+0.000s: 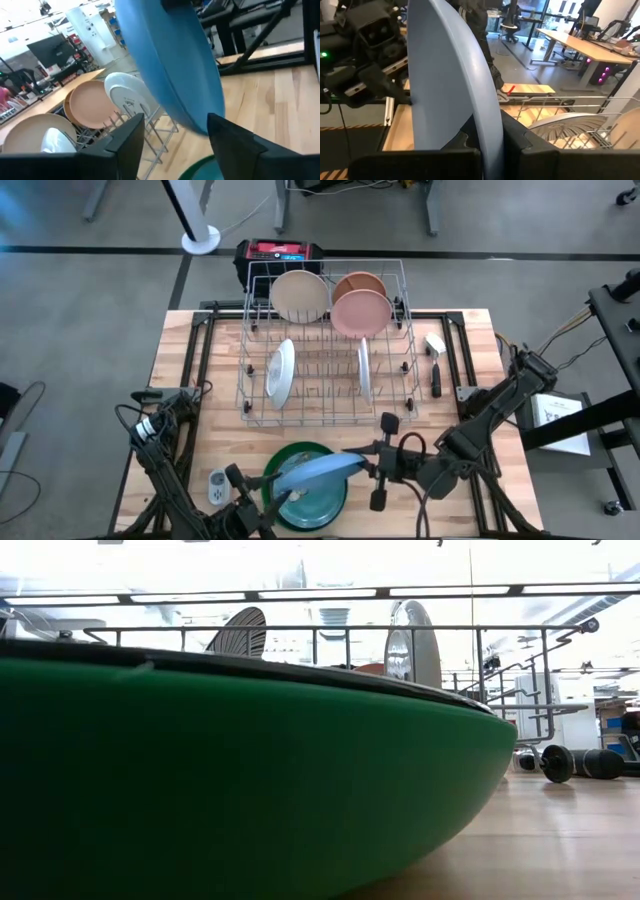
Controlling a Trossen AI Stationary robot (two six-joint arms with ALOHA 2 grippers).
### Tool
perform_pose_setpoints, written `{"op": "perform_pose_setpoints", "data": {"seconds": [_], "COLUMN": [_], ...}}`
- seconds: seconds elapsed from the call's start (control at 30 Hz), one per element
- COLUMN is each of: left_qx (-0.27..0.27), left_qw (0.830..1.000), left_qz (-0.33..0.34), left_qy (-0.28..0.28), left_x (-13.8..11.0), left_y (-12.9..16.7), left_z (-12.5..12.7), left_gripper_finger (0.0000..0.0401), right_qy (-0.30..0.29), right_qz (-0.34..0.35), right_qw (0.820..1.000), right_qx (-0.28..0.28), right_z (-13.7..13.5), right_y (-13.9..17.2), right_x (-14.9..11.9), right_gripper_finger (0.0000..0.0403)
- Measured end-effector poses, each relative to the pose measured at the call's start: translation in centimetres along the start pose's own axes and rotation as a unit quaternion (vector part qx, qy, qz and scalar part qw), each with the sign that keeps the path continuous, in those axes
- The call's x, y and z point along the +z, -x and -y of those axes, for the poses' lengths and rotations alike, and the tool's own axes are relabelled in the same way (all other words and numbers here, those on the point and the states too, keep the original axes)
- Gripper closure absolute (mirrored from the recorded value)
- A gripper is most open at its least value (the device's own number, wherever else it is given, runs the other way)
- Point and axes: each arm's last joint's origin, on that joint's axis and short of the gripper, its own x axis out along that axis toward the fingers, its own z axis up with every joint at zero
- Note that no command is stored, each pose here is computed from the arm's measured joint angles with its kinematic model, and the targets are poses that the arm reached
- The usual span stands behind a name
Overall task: Sort dishes
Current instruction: Put the blue plate into the dish rack
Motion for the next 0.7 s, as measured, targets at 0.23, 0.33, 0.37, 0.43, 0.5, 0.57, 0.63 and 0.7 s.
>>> {"op": "perform_pose_setpoints", "data": {"seconds": [0.23, 0.33, 0.37, 0.43, 0.5, 0.57, 0.63, 0.7], "left_qx": [-0.011, -0.015, -0.015, -0.009, 0.001, 0.011, 0.018, 0.027], "left_qw": [0.998, 0.997, 0.996, 0.995, 0.993, 0.990, 0.987, 0.984], "left_qz": [-0.041, -0.051, -0.049, -0.033, -0.013, -0.002, -0.004, -0.009], "left_qy": [-0.037, -0.058, -0.066, -0.089, -0.117, -0.139, -0.158, -0.178], "left_x": [-0.2, -0.3, -0.3, -0.2, 0.1, 0.7, 1.4, 2.0], "left_y": [-0.1, -0.1, -0.1, -0.1, -0.4, -0.9, -1.4, -2.1], "left_z": [0.0, 0.0, 0.0, 0.0, -0.2, -0.8, -1.7, -2.6], "left_gripper_finger": [0.0186, 0.0186, 0.0186, 0.0189, 0.0195, 0.0203, 0.0210, 0.0215], "right_qy": [0.013, 0.013, 0.015, 0.020, 0.028, 0.035, 0.039, 0.045], "right_qz": [-0.004, -0.007, -0.008, -0.011, -0.010, -0.006, 0.002, 0.006], "right_qw": [0.999, 0.998, 0.998, 0.996, 0.994, 0.990, 0.986, 0.980], "right_qx": [-0.030, -0.054, -0.064, -0.084, -0.107, -0.134, -0.162, -0.194], "right_z": [3.2, 5.4, 6.2, 7.9, 9.5, 11.1, 12.9, 14.8], "right_y": [0.7, 0.7, 0.7, 0.6, 0.3, -0.2, -0.7, -1.2], "right_x": [1.4, 2.1, 2.4, 2.8, 3.2, 3.6, 4.1, 4.5], "right_gripper_finger": [0.0386, 0.0386, 0.0386, 0.0386, 0.0386, 0.0386, 0.0386, 0.0386]}}
